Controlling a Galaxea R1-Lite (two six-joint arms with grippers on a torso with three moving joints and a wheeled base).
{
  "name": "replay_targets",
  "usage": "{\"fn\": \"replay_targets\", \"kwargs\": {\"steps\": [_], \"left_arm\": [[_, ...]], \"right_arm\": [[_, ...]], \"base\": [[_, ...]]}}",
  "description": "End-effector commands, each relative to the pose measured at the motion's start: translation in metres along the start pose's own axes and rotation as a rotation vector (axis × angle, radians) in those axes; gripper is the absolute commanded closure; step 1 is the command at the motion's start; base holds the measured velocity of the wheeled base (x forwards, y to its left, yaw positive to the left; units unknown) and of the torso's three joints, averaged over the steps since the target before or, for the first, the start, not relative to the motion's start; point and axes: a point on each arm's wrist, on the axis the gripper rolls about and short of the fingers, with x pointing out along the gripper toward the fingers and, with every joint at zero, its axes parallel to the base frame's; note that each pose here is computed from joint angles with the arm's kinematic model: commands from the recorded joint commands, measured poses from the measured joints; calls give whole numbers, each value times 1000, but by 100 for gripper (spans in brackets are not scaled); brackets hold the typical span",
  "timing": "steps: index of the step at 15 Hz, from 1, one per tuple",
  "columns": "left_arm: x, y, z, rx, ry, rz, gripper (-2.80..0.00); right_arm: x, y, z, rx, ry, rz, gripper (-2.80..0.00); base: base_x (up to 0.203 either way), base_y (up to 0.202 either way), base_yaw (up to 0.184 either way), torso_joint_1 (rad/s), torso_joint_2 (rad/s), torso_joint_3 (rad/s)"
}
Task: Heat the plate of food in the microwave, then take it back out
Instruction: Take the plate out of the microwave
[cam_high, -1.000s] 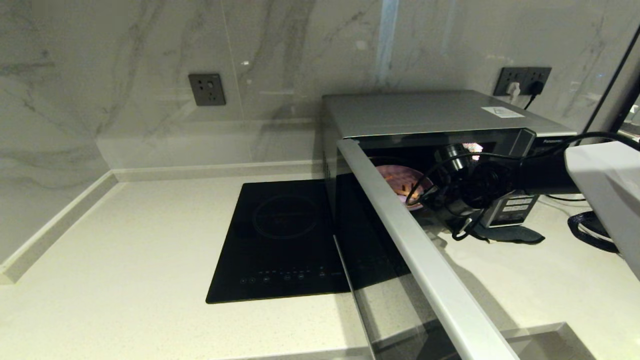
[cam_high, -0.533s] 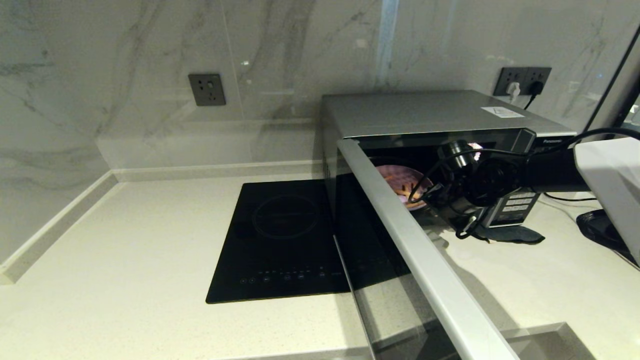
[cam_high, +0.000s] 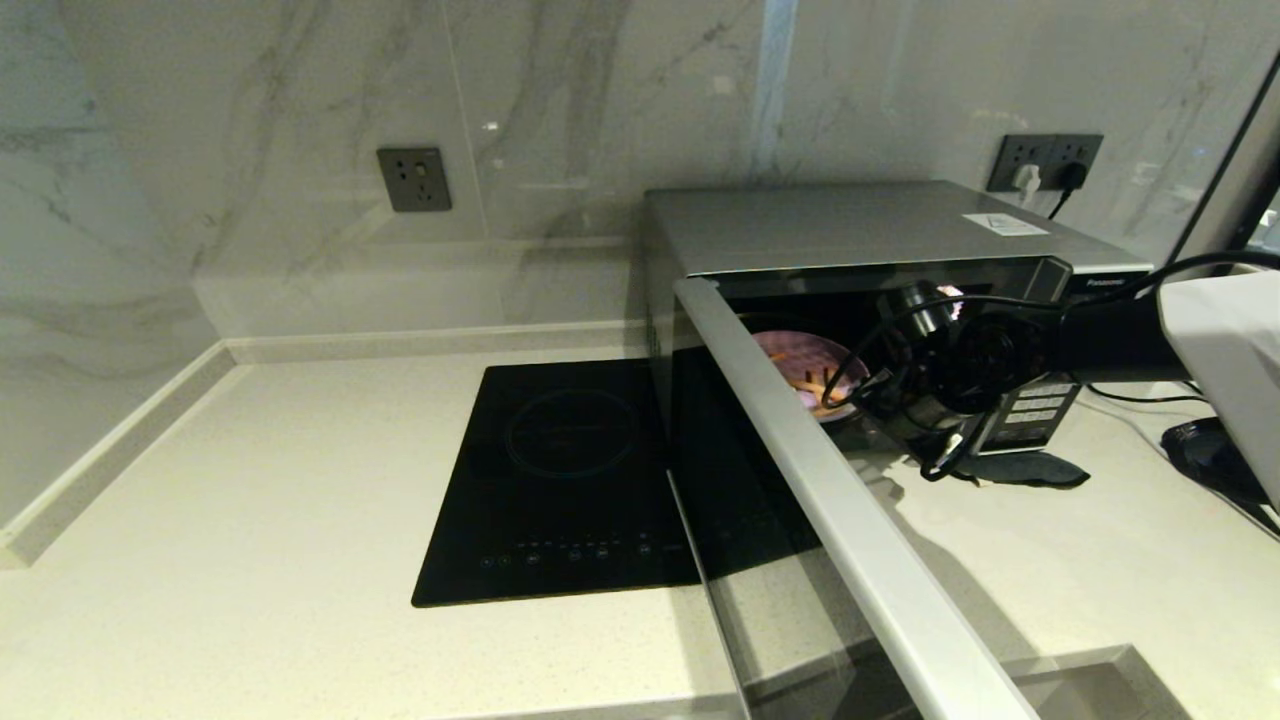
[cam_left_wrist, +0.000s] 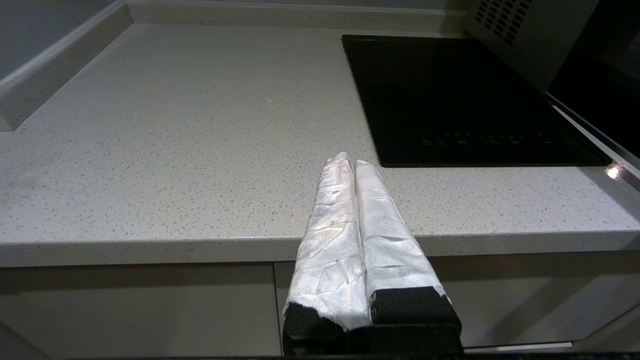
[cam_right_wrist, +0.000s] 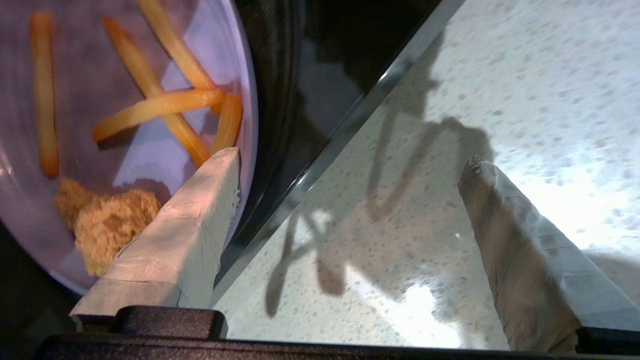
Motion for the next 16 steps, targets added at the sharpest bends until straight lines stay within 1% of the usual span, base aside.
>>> {"fn": "replay_targets", "kwargs": {"steps": [1, 5, 7, 13, 16], "left_arm": [[0, 0, 0, -1, 1, 1, 0], [0, 0, 0, -1, 1, 1, 0], [0, 0, 0, -1, 1, 1, 0], [0, 0, 0, -1, 1, 1, 0], [0, 0, 0, -1, 1, 1, 0]], "right_arm": [[-2, 1, -1, 2, -16, -6, -280], [-3, 0, -1, -1, -14, -18, -280], [-6, 1, 0, 14, -16, -10, -280], [-7, -2, -3, 3, -4, -35, -280], [-8, -3, -2, 2, -22, -47, -280]], "base": [[0, 0, 0, 0, 0, 0], [0, 0, 0, 0, 0, 0], [0, 0, 0, 0, 0, 0], [0, 0, 0, 0, 0, 0], [0, 0, 0, 0, 0, 0]]}}
